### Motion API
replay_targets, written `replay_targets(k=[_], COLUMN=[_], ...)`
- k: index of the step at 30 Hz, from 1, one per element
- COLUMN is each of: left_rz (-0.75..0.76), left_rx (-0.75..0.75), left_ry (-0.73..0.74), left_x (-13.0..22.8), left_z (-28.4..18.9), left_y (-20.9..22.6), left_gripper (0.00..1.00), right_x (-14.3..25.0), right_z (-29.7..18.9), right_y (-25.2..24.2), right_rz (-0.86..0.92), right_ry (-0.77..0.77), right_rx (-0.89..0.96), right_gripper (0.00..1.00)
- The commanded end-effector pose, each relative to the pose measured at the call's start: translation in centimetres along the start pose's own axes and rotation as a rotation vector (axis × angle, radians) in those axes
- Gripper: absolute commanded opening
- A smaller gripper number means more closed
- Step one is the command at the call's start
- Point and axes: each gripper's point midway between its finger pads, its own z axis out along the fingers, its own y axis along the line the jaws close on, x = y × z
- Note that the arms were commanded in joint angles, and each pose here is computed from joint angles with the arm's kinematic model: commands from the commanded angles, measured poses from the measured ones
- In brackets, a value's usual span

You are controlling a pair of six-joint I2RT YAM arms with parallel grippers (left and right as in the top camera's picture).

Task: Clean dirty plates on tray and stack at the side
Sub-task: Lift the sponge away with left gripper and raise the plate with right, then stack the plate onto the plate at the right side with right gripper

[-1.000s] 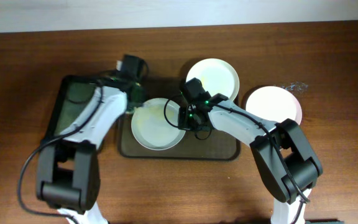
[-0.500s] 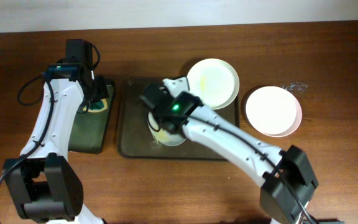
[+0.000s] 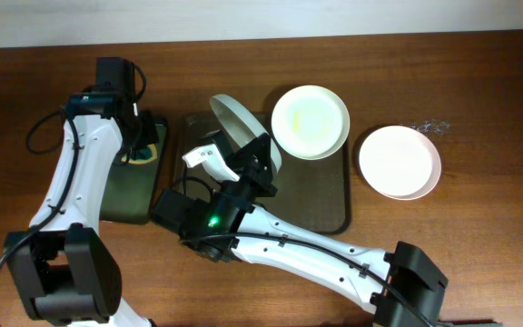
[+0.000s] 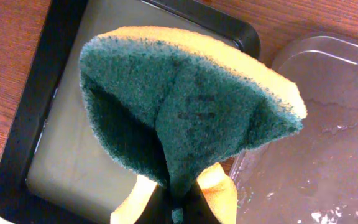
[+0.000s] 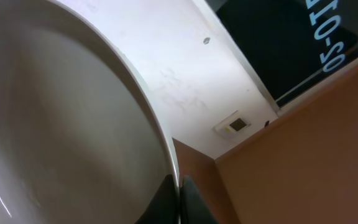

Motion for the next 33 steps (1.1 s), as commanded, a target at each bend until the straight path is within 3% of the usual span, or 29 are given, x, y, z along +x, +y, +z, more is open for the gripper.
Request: replay_targets(k=[1,6,10,12,15,18,23,27,33], left_rz=[-0.003,-0.003,-0.003,-0.003,-0.003,-0.003,-0.003,-0.003,-0.003], left_rx=[0.014,0.014,0.014,0.014,0.014,0.014,0.014,0.014,0.014], left_ry=[-0.029,-0.028,-0.028,-0.028,-0.028,-0.028,-0.028,-0.028,-0.028], left_x=[-0.6,-0.6,-0.6,-0.6,-0.6,-0.6,-0.6,-0.6,-0.6], left_z=[-0.9,-0.9,-0.9,-0.9,-0.9,-0.9,-0.9,-0.9,-0.9], left_y=[-0.2,-0.2,-0.2,-0.2,-0.2,-0.2,-0.2,-0.2,-0.2], left_gripper=[0.00,0.00,0.00,0.00,0.00,0.00,0.00,0.00,0.00], right_x=[1.7,8.5,8.8,9.3,13.8,20.7,30.8,36.7,41.0], right_z=[1.1,3.2,5.9,8.3,13.2,17.1,19.3,18.6,18.4], right_y=[1.8,8.1,7.8,5.6,0.4,-5.7,-12.7,-12.8,-8.7], right_rz=[0.063,0.203,0.392,0.512,0.672,0.825,0.923,1.003,1.054], right_ry=[0.151,0.663,0.833,0.877,1.011,1.176,1.334,1.431,1.426], right_rx=[-0.180,-0.684,-1.057,-1.129,-1.037,-0.870,-0.601,-0.502,-0.457], right_gripper=[0.04,0.04,0.04,0.04,0.04,0.04,0.04,0.04,0.05])
